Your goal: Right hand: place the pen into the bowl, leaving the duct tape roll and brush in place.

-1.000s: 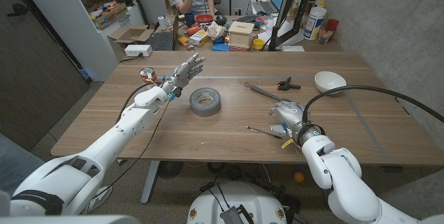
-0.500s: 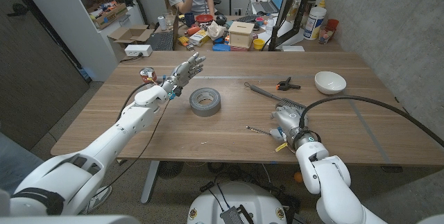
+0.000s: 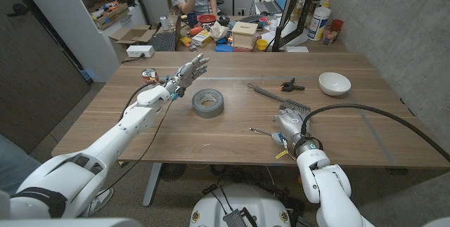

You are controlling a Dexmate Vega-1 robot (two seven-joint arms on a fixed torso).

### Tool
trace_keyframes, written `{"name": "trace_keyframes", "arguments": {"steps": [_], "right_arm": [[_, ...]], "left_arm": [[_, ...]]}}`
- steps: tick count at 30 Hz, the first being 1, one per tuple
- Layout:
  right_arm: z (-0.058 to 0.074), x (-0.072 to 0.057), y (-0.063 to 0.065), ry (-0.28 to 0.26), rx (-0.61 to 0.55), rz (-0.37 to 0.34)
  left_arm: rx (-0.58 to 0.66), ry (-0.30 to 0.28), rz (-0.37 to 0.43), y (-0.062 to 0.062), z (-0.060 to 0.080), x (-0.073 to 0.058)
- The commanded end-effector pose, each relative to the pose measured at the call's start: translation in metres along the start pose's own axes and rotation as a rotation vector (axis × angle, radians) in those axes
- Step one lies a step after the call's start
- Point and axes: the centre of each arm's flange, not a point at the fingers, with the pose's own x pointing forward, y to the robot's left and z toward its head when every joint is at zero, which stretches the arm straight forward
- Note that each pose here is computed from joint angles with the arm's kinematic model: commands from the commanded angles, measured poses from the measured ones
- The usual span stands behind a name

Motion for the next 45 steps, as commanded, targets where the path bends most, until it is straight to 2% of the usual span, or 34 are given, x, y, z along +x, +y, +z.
{"name": "trace_keyframes", "arguments": {"steps": [1, 8, 20, 34, 45], "right_arm": [[0.014, -0.004, 0.008, 0.002, -0.011, -0.028], [0.02, 0.002, 0.015, 0.01, -0.018, -0.064], [0.026, 0.006, 0.034, 0.038, 0.023, -0.077], [0.018, 0.009, 0.052, 0.1, 0.036, -0.056], [0.011, 0.012, 0.056, 0.135, 0.049, -0.105]], "left_arm": [[0.014, 0.009, -0.031, 0.001, 0.002, 0.003], [0.021, -0.013, -0.051, -0.004, 0.009, 0.002], [0.04, -0.031, -0.07, -0.005, 0.021, 0.001], [0.048, -0.027, -0.08, -0.007, 0.023, 0.0], [0.046, -0.022, -0.067, -0.005, 0.021, 0.0]]}}
